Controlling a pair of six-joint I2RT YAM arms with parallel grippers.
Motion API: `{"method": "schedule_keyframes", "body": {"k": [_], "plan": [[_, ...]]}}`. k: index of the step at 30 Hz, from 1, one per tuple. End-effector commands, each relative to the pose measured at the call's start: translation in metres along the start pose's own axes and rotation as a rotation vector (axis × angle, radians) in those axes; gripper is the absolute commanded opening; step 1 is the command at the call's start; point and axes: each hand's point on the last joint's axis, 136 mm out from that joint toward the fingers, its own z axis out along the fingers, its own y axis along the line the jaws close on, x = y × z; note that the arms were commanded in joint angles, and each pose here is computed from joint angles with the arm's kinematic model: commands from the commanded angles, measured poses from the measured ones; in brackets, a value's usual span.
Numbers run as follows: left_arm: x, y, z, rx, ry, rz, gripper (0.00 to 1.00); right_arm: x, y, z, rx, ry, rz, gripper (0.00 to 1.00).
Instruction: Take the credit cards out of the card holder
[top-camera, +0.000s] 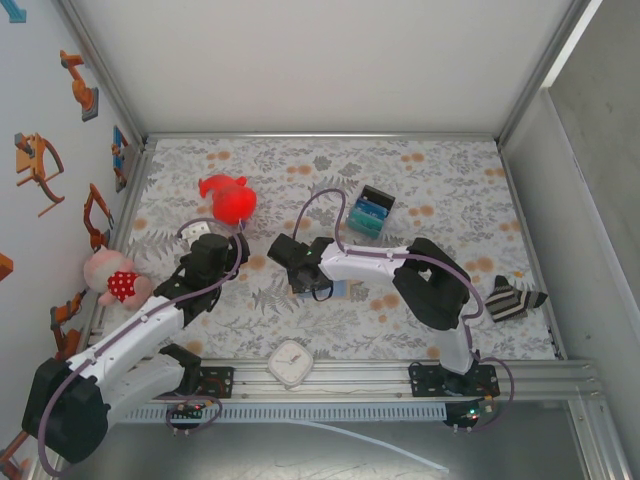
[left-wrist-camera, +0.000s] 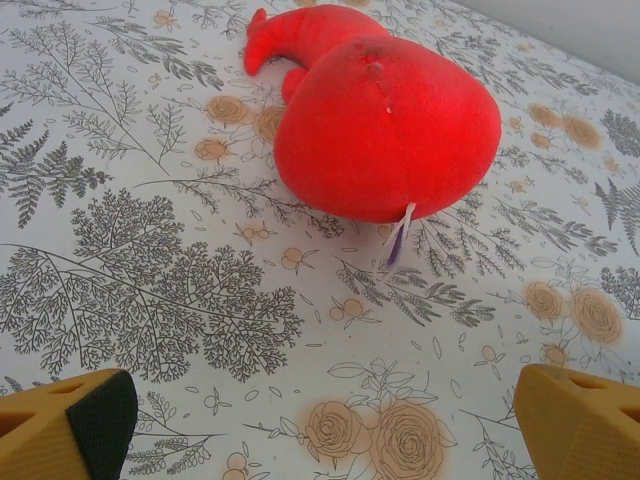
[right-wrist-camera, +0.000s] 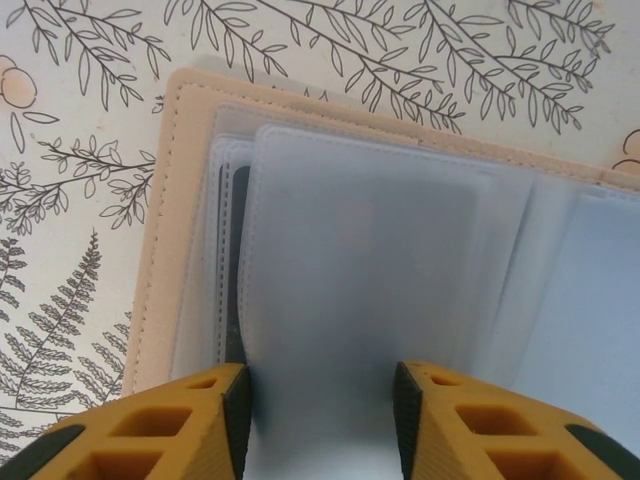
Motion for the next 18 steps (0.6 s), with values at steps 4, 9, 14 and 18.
{"method": "schedule_keyframes", "body": {"k": [4,9,14,18], "plan": [[-0.012,-0.008,-0.001,0.023,-0.028,-0.028,0.97,0.001,-0.016,-0.002,0.065,-0.02,0.015,0.34],[-0.011,-0.008,-0.001,0.022,-0.025,-0.022,0.97,-0.005,-0.021,-0.011,0.083,-0.045,0.019,0.27],[-0.011,-0.008,-0.002,0.025,-0.026,-0.021,0.97,-0.011,-0.028,-0.023,0.1,-0.078,0.022,0.25],[-0.012,-0.007,-0.002,0.024,-0.029,-0.022,0.97,-0.014,-0.035,-0.028,0.121,-0.092,0.025,0.23]]}}
